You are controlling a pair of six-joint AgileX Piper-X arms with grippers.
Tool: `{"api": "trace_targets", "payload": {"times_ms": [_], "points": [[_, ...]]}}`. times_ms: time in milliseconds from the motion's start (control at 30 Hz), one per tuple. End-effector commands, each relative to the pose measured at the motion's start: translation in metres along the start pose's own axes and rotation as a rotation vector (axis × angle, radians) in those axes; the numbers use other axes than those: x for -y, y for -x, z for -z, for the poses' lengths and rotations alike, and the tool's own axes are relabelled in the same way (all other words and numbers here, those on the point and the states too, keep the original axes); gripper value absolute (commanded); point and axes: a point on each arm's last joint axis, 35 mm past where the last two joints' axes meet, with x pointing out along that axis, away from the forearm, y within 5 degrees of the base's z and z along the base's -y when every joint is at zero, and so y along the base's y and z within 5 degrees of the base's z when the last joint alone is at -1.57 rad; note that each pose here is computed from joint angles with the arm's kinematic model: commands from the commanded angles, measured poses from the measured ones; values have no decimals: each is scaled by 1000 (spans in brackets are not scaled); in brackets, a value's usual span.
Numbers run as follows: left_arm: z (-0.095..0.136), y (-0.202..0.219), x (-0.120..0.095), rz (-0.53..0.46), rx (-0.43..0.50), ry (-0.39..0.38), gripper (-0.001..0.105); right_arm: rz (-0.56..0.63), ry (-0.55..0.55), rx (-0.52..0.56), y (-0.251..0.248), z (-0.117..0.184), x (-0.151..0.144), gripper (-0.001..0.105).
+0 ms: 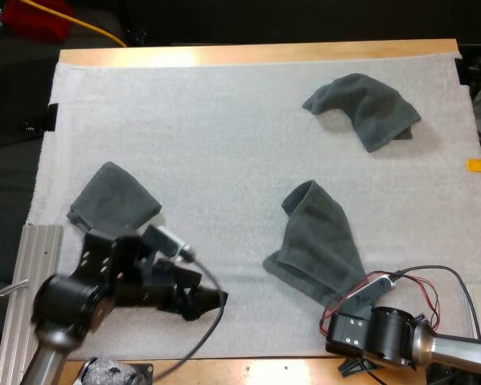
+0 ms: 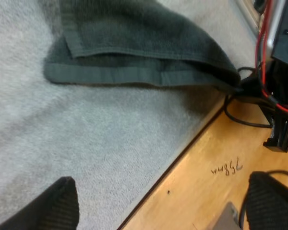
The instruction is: Pick towel from pile, fold and stack
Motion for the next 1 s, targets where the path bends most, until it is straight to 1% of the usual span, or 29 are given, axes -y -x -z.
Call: {"api": "trace_targets", "payload": {"times_ms": [0,200,267,333,433,500,567,667,733,767,833,867,900,967], "points": [[-5,-6,0,20,-18,-11,70,9,-1,-10,2,2,1,1],[-15,-38,-3,36,-150,-19,70,15,-1,-21,2,3,2,1],[-16,-47,-3,38,-189,-19,70,37,5,-42,2,5,3,1],[-17,-56,-3,42,-220,-25,70,113,19,-72,2,11,8,1],[-21,-63,-4,49,-220,-40,70,190,38,-106,4,16,13,1],[-22,-65,-5,48,-223,-38,70,209,45,-123,4,18,15,1],[-22,-66,-5,47,-224,-37,70,207,45,-118,7,17,14,1],[-22,-65,-5,48,-222,-39,70,191,33,-39,21,7,13,1],[-22,-65,-5,48,-222,-38,70,183,10,71,38,-5,13,1],[-22,-65,-5,48,-222,-38,70,177,3,107,44,-8,12,1],[-22,-65,-5,48,-224,-37,70,159,-23,243,68,-21,12,1],[-22,-65,-5,47,-225,-38,70,156,-28,265,72,-23,13,1],[-22,-65,-4,47,-225,-38,70,145,-39,320,83,-29,13,1],[-22,-65,-5,46,-230,-36,70,129,-50,387,99,-36,14,1]]}}
